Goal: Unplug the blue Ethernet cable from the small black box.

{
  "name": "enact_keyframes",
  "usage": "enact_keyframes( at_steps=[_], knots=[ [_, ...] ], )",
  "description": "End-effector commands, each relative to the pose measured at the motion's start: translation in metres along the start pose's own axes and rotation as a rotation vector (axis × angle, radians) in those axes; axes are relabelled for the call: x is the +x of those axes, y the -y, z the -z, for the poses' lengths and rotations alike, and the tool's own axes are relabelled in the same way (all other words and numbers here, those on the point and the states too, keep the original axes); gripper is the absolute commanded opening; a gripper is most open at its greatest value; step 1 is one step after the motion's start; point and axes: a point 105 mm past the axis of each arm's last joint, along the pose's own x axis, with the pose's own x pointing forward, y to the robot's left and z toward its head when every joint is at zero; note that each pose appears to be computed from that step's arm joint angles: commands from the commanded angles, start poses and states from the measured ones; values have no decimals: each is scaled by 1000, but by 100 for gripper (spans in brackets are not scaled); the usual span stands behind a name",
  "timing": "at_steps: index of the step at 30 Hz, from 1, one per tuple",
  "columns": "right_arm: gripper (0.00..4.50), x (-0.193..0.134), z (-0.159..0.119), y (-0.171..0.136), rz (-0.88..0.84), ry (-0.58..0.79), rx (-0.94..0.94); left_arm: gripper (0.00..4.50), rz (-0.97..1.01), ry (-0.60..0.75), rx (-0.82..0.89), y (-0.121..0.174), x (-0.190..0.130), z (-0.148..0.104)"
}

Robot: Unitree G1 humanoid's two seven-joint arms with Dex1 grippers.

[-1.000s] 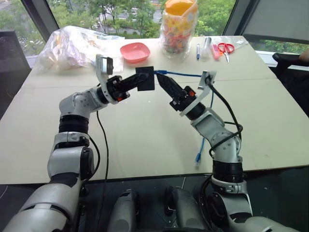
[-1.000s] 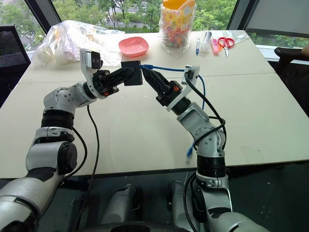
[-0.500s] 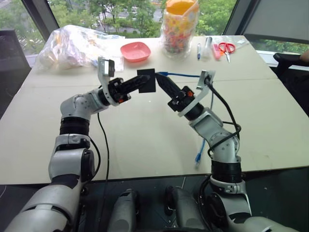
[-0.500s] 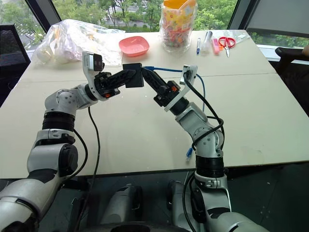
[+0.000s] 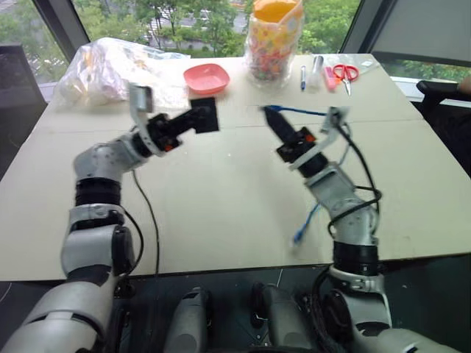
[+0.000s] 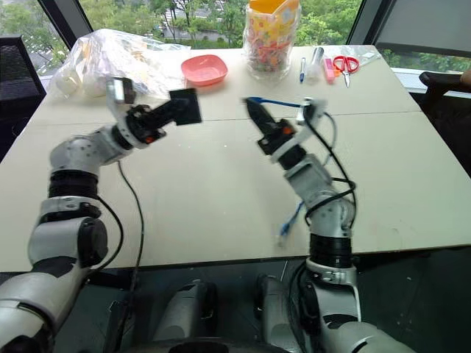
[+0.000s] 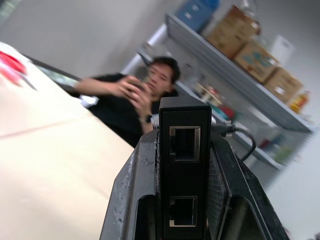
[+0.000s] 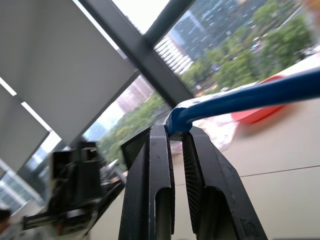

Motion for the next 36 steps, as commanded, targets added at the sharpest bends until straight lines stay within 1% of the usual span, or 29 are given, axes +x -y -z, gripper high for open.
enact_keyframes(
  at_steps=[1, 4, 5, 9, 11, 12, 15, 16, 17, 18, 20, 21, 23, 25, 28, 30, 32, 34, 35, 36],
  knots=[
    [4, 8, -5, -5, -25, 10, -31, 51, 6, 12, 49, 2, 11, -1],
    [4, 13, 2, 30, 132, -84, -118, 51, -131, -102, 230, -16, 24, 23],
    [4, 14, 3, 38, 165, -103, -138, 51, -151, -115, 259, -19, 26, 27],
    [4, 13, 10, 89, 356, -228, -228, 51, -275, -157, 468, -35, 37, 43],
    [4, 10, 13, 106, 382, -275, -276, 51, -310, -143, 520, -38, 44, 49],
    [42, 7, 13, 116, 399, -296, -315, 51, -321, -130, 532, -39, 47, 53],
    [166, 6, 13, 126, 384, -329, -400, 51, -356, -112, 556, -44, 50, 61],
    [216, 6, 13, 127, 381, -334, -409, 51, -364, -110, 566, -46, 51, 63],
    [280, 6, 13, 129, 383, -344, -416, 51, -376, -107, 584, -47, 53, 63],
    [333, 5, 15, 128, 374, -363, -415, 51, -381, -110, 601, -49, 55, 65],
    [439, 3, 25, 121, 320, -416, -427, 51, -391, -125, 638, -52, 61, 71],
    [446, 0, 34, 113, 279, -460, -475, 51, -403, -140, 664, -55, 63, 75],
    [446, -7, 50, 92, 196, -515, -568, 51, -416, -159, 693, -61, 68, 84],
    [446, -14, 61, 71, 151, -517, -596, 51, -422, -189, 711, -67, 72, 97],
    [446, -21, 63, 50, 142, -471, -596, 51, -438, -213, 712, -74, 77, 112],
    [446, -23, 62, 45, 144, -460, -600, 51, -443, -220, 721, -76, 79, 116],
    [446, -23, 55, 38, 156, -415, -597, 51, -483, -238, 730, -81, 78, 123],
    [450, -22, 44, 35, 173, -361, -596, 156, -518, -255, 706, -87, 76, 131],
    [450, -23, 40, 34, 181, -345, -597, 190, -513, -268, 702, -87, 76, 135],
    [450, -24, 36, 35, 191, -334, -603, 236, -509, -268, 697, -87, 75, 135]
  ],
)
